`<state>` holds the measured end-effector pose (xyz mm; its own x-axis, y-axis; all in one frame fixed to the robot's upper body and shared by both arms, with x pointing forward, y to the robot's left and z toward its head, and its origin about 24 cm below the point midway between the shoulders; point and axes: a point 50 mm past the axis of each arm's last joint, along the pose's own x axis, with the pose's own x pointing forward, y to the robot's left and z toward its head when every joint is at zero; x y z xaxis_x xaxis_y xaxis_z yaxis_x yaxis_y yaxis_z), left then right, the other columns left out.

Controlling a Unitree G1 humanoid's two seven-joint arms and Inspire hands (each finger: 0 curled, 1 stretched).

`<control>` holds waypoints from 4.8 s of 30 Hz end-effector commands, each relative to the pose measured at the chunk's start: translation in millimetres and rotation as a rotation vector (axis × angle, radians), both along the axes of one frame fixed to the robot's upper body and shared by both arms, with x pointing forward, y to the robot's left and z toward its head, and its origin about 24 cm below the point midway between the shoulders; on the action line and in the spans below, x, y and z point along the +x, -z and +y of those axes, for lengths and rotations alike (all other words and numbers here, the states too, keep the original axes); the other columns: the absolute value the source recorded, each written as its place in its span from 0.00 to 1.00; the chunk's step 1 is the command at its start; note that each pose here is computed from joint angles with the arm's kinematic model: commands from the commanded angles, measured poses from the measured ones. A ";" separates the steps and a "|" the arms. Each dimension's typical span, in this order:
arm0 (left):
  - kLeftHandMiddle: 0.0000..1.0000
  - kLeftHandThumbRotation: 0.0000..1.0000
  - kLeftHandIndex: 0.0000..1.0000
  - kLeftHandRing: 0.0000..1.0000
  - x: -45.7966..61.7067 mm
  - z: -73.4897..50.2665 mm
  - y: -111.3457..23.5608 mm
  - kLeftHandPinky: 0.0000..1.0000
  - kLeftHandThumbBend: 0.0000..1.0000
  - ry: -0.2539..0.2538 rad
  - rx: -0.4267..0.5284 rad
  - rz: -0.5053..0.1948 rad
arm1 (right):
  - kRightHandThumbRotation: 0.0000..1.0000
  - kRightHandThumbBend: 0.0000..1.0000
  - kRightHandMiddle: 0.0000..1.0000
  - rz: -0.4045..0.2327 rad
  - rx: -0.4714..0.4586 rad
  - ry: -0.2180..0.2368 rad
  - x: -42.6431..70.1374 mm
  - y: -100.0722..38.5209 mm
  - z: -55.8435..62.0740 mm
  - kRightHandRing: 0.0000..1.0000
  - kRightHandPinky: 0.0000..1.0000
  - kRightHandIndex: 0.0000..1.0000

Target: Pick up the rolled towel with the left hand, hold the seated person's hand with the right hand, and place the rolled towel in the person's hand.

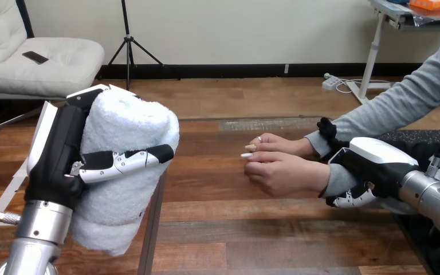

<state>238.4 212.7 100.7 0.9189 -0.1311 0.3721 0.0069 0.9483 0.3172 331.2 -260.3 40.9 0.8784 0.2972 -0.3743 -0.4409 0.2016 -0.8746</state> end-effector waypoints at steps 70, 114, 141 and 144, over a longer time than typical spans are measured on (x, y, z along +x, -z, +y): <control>0.39 0.00 0.42 0.33 131.4 -44.9 -3.9 0.32 0.58 0.109 -0.191 0.070 | 0.23 0.45 0.36 -0.089 0.041 -0.052 15.4 -24.3 13.6 0.31 0.27 0.37; 0.45 0.00 0.44 0.43 137.6 -77.6 -12.4 0.39 0.57 -0.089 -0.017 -0.083 | 0.19 0.44 0.36 -0.086 0.085 -0.065 12.8 -24.7 15.2 0.30 0.26 0.37; 0.43 0.00 0.44 0.39 137.6 -85.8 -25.7 0.38 0.55 -0.113 -0.060 -0.175 | 0.16 0.45 0.37 -0.091 0.107 -0.080 9.3 -21.9 16.1 0.31 0.27 0.38; 0.43 0.00 0.44 0.39 137.6 -87.7 -26.1 0.38 0.55 -0.116 -0.071 -0.177 | 0.15 0.44 0.36 -0.089 0.111 -0.083 9.0 -21.6 16.6 0.30 0.26 0.37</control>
